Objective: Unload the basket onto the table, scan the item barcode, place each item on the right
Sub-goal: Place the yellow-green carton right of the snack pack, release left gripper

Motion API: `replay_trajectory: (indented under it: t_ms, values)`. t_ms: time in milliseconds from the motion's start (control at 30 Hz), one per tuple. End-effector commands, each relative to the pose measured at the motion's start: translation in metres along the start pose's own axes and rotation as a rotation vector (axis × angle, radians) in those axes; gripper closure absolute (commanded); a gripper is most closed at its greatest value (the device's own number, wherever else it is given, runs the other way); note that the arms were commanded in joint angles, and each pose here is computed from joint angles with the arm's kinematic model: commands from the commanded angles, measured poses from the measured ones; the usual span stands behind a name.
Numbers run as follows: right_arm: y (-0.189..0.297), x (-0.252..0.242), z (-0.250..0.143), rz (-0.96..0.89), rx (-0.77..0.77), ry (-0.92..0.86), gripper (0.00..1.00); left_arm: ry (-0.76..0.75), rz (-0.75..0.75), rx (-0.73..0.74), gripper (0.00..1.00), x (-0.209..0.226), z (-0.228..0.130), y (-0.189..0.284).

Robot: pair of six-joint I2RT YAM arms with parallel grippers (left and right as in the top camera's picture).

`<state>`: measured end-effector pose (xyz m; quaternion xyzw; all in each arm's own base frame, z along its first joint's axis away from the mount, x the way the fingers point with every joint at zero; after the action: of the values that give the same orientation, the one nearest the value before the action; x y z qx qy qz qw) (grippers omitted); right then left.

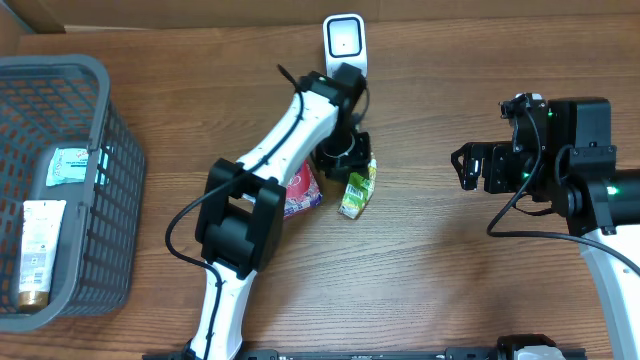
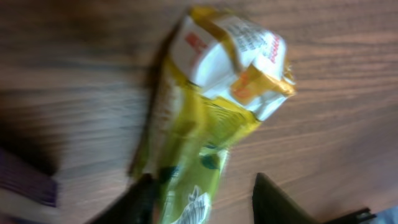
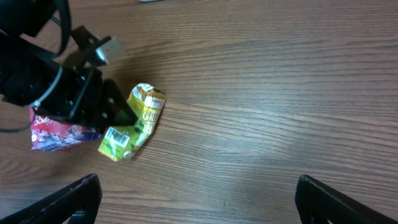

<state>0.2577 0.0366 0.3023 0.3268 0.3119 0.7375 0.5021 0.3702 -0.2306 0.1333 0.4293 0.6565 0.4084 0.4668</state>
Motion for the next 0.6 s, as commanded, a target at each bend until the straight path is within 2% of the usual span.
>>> replay_trajectory:
  t_ms: [0, 133, 267, 300, 400, 567]
  values:
    - [0.005, 0.002, 0.006, -0.005, -0.026, 0.016, 0.0, -0.037, -0.019, -0.027, 0.5, -0.007, -0.004, 0.016]
    - [0.005, 0.002, 0.006, -0.005, -0.026, 0.016, 0.0, -0.05, -0.02, -0.096, 0.46, -0.005, -0.002, 0.057]
    - [0.005, 0.002, 0.006, -0.005, -0.026, 0.016, 0.0, -0.063, -0.007, -0.285, 0.46, 0.003, -0.008, 0.138]
    - [0.005, 0.002, 0.006, -0.005, -0.026, 0.016, 0.0, -0.053, -0.003, -0.406, 0.47, 0.012, -0.018, 0.184]
    - [0.005, 0.002, 0.006, -0.005, -0.026, 0.016, 0.0, -0.021, -0.007, -0.617, 0.46, 0.033, -0.044, 0.257]
    - [0.005, 0.002, 0.006, -0.005, -0.025, 0.016, 0.0, 0.126, 0.019, -0.895, 0.42, 0.095, -0.1, 0.345]
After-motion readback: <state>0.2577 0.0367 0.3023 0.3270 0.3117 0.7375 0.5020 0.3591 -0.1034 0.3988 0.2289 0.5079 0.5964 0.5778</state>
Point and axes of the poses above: each gripper's point midway between its finger pads, its own y axis back along the fingers, its own x axis along the line the jaws close on, z = x × y, the point moved 9 cm from there along y, back along the fingers, and after that the axes turned 9 degrees about y, right-handed, at the moved point
